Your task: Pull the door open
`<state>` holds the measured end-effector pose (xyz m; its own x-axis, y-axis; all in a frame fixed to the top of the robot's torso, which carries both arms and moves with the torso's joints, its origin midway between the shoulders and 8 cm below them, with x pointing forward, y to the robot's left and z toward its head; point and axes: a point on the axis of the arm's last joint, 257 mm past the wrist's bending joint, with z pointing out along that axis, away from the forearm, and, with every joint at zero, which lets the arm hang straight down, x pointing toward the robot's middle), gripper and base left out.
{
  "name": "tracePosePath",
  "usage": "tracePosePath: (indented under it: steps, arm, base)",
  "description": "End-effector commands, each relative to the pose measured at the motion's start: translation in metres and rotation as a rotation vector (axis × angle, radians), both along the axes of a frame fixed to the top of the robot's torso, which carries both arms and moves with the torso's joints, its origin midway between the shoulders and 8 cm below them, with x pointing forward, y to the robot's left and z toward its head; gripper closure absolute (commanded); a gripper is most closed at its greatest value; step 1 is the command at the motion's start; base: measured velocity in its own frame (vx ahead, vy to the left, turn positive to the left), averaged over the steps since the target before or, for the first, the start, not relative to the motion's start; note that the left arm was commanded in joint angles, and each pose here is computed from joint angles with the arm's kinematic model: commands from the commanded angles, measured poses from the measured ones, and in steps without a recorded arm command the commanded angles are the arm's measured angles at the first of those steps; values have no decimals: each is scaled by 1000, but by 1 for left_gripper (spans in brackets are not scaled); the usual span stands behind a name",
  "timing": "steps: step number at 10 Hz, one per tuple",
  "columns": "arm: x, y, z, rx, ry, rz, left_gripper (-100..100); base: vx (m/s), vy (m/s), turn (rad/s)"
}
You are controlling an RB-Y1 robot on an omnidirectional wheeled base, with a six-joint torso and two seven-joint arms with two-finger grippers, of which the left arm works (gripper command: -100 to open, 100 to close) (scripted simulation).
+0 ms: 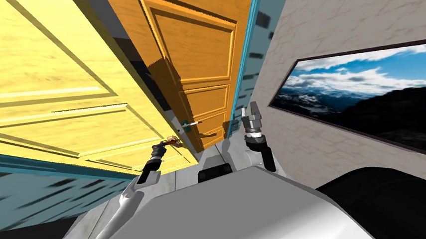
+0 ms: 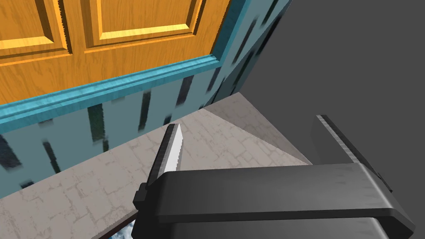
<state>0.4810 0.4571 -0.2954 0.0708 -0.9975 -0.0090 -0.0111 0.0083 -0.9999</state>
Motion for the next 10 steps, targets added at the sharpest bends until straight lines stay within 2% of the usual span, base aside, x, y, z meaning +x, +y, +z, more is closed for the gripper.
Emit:
tracePosePath:
  steps: [1,2,9,10]
  arm:
    - [-6,-3,1,1,-4,-24,100]
    - [-7,-4,1,2,-5,-31,100]
    - [-38,-23,3,-9,-11,-153,100]
    - [-35,-13,5,1,-9,-131,100]
  base:
    - [-145,46,-102]
    - [-197,65,-99]
    - [-199,80,-119]
    - [-92,37,0]
